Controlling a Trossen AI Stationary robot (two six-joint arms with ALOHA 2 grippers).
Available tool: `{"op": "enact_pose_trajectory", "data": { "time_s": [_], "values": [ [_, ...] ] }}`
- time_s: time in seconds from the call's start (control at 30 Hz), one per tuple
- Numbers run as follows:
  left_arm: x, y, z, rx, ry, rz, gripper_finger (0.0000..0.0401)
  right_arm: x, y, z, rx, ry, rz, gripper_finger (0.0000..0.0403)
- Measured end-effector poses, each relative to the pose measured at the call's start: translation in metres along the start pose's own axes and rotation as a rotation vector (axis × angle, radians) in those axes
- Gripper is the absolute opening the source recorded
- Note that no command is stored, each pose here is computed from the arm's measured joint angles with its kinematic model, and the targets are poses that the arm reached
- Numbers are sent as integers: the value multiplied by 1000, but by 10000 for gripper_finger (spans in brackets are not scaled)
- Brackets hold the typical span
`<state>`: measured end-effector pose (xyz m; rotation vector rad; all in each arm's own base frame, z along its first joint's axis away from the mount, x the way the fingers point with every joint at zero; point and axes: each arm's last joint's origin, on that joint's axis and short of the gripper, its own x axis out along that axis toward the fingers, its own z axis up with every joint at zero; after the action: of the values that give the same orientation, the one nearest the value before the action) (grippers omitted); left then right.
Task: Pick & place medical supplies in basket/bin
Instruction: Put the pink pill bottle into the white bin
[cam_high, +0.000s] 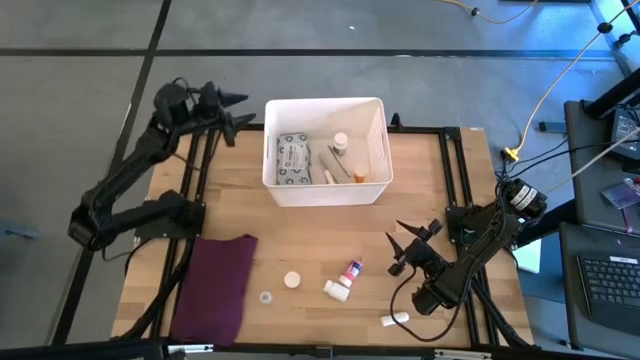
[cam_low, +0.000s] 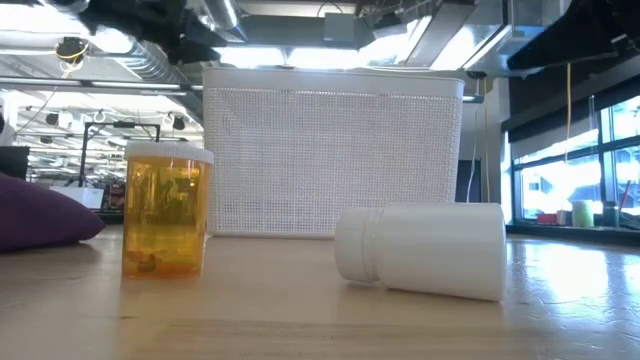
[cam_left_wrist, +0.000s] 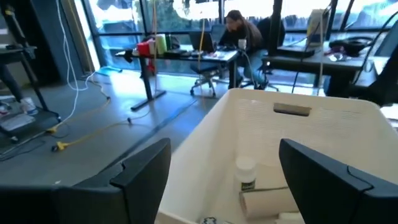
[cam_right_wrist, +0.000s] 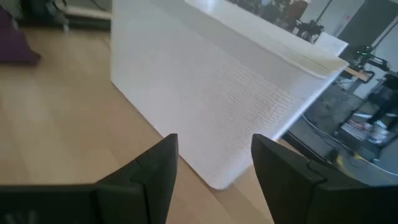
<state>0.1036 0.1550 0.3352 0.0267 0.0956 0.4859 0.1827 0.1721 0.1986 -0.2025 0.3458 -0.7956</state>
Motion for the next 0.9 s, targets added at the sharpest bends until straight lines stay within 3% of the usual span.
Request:
{"op": "enact_pose_trajectory", "data": {
  "time_s": [0.37,0.9],
  "values": [
    [-29,-26,-59,-53,-127,-35,290,0,8,-1,100,-4,29,207],
    [-47,-44,-117,-141,-258,-52,290,17,13,2,195,17,-14,207]
  ]
}}
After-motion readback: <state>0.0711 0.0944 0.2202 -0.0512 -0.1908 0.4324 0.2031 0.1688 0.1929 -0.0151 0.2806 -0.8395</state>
